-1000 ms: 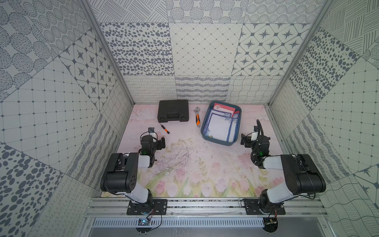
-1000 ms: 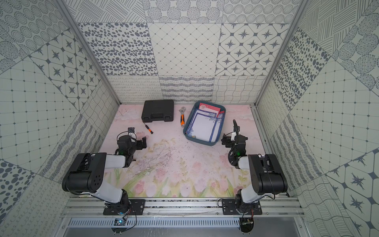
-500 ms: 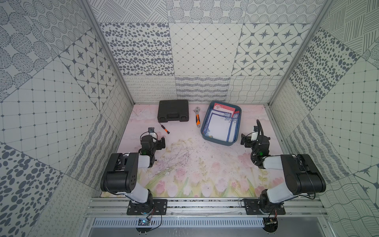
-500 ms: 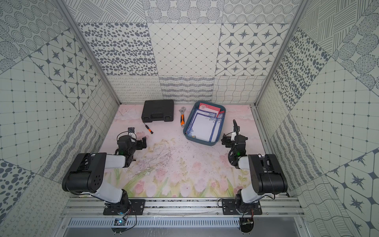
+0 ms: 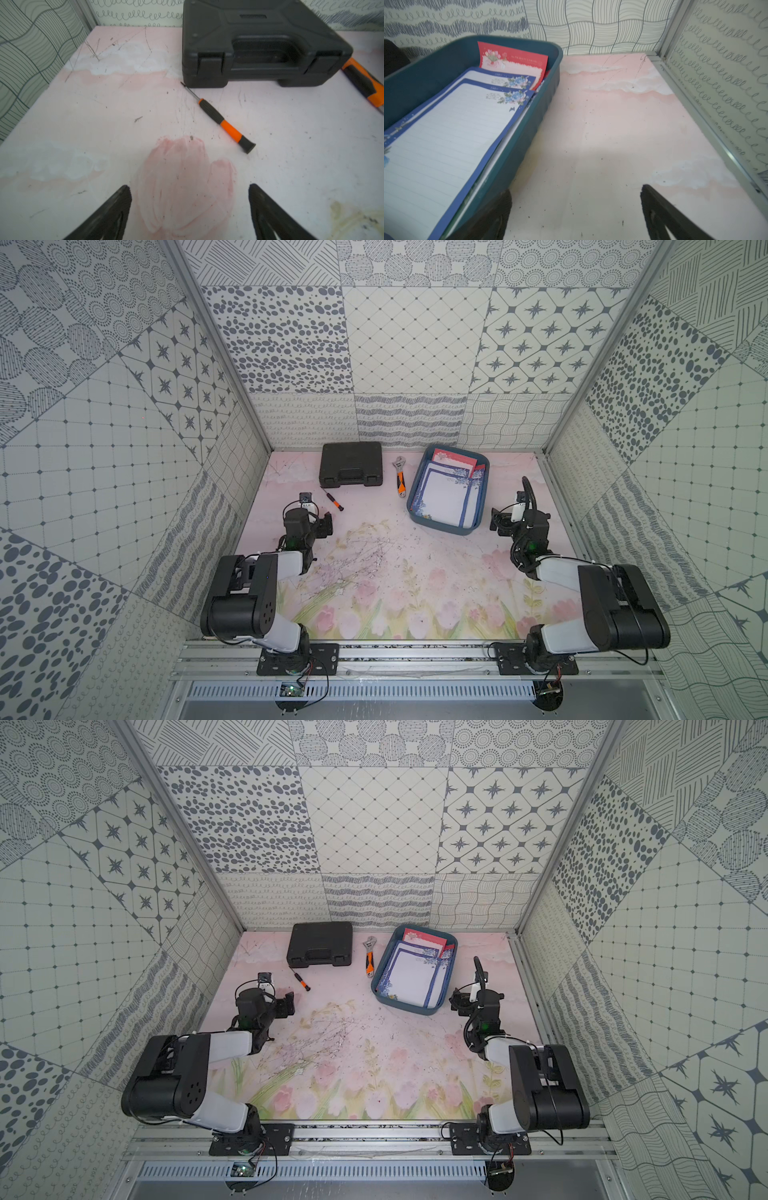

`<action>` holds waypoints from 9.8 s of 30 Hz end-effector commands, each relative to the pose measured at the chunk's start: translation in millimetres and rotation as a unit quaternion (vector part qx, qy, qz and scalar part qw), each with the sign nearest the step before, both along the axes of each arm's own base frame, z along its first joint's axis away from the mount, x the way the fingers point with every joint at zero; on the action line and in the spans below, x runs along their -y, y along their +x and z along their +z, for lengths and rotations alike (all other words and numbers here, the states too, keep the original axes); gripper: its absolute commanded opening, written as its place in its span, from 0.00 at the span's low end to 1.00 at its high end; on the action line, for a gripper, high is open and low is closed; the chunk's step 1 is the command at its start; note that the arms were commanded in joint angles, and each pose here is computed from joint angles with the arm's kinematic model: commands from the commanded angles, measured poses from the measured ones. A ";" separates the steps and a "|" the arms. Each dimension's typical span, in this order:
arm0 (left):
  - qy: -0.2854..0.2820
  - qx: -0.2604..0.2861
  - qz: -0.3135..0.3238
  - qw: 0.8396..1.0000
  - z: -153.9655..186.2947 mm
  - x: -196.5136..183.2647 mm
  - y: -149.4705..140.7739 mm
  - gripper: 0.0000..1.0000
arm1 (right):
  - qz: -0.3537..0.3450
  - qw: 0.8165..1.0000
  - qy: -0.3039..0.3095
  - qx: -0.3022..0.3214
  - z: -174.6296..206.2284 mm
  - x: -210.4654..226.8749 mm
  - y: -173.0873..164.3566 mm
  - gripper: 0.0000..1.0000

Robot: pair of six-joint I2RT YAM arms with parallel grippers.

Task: Take out the stationery paper from the storage box
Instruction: Move the storage box to the center of the board, then pick up the stationery paper from the storage box.

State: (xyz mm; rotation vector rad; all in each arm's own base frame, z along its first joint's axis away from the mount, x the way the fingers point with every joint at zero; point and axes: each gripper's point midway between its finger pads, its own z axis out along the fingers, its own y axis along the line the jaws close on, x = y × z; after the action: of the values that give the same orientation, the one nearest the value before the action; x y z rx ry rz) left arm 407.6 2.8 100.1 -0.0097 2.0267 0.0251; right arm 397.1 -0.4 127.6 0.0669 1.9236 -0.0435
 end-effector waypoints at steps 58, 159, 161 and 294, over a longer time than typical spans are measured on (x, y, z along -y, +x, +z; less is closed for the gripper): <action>-0.068 0.048 -0.167 0.982 166.1 78.0 -132.5 0.66 | 0.162 0.856 0.049 -0.489 -38.4 -186.1 -34.9 0.34; -0.153 -0.205 -0.163 0.953 66.7 215.5 -77.2 0.61 | -0.017 0.780 0.121 -0.614 -60.5 -109.8 -242.5 0.39; -0.153 -0.206 -0.163 0.953 65.7 214.9 -79.5 0.61 | -0.020 0.777 0.119 -0.618 -60.4 -106.8 -248.2 0.39; -0.191 -0.390 -0.273 0.858 1.3 391.4 -137.1 0.29 | -0.065 0.827 0.160 -0.535 -89.7 -66.1 -179.5 0.45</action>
State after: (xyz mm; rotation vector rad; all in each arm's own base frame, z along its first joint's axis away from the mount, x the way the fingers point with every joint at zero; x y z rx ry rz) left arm 275.7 -385.9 101.7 0.3660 2.7156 -0.8613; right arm 220.1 63.5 40.5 0.4915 3.0318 0.1882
